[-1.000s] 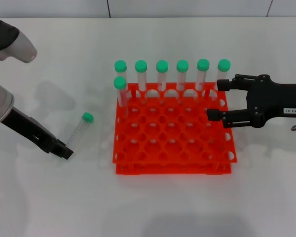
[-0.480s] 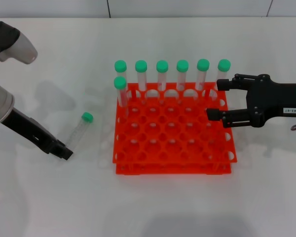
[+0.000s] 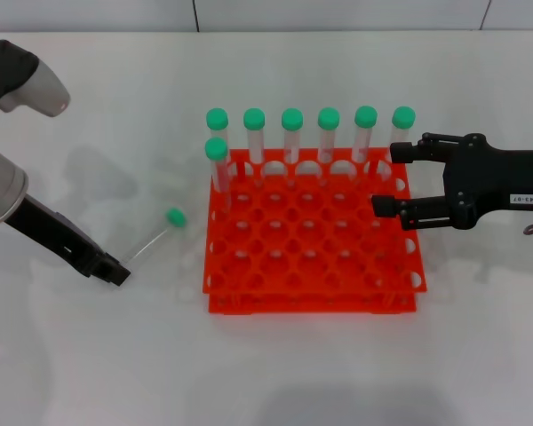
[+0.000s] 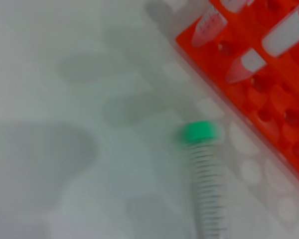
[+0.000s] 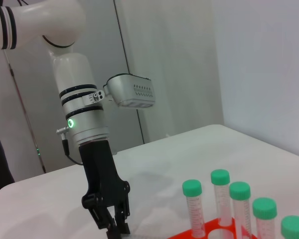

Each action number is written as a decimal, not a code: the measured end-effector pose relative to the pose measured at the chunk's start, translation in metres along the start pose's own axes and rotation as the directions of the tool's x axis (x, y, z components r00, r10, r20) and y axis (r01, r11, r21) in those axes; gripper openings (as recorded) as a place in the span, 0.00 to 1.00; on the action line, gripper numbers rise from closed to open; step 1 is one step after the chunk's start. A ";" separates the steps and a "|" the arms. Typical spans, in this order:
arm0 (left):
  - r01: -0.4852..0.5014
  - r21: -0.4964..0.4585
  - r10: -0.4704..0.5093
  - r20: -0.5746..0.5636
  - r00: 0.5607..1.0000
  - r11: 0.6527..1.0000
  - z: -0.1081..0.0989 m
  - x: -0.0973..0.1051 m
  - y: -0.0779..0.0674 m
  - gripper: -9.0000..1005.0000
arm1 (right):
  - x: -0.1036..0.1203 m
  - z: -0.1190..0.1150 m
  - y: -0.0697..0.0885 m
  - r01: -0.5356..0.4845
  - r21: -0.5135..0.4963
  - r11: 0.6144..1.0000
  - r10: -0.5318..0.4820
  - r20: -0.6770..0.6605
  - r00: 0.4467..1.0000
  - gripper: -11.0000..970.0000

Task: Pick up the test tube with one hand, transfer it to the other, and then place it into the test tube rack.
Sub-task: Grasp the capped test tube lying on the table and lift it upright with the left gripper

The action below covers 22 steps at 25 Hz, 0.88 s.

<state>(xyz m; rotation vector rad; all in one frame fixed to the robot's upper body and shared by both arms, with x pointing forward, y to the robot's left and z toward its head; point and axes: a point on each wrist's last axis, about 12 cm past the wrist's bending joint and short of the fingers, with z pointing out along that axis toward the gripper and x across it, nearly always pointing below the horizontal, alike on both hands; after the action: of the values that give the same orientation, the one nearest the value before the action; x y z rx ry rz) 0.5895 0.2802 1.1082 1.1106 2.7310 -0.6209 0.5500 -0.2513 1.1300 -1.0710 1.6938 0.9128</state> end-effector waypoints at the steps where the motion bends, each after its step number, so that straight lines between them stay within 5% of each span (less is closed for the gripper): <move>1: 0.001 -0.002 -0.001 0.001 1.000 1.000 0.000 0.000 0.000 0.25 | 0.000 0.000 0.000 0.000 0.000 1.000 0.000 0.000 1.000 0.88; 22: 0.009 -0.002 -0.009 0.007 1.000 1.000 0.001 0.000 0.000 0.19 | -0.001 0.000 0.000 0.003 0.004 1.000 -0.003 0.011 1.000 0.88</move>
<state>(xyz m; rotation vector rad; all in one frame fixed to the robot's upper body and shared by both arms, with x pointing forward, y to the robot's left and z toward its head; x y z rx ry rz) 0.5898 0.2799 1.1077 1.0935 2.7316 -0.6221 0.5503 -0.2514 1.1309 -1.0640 1.6841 0.9117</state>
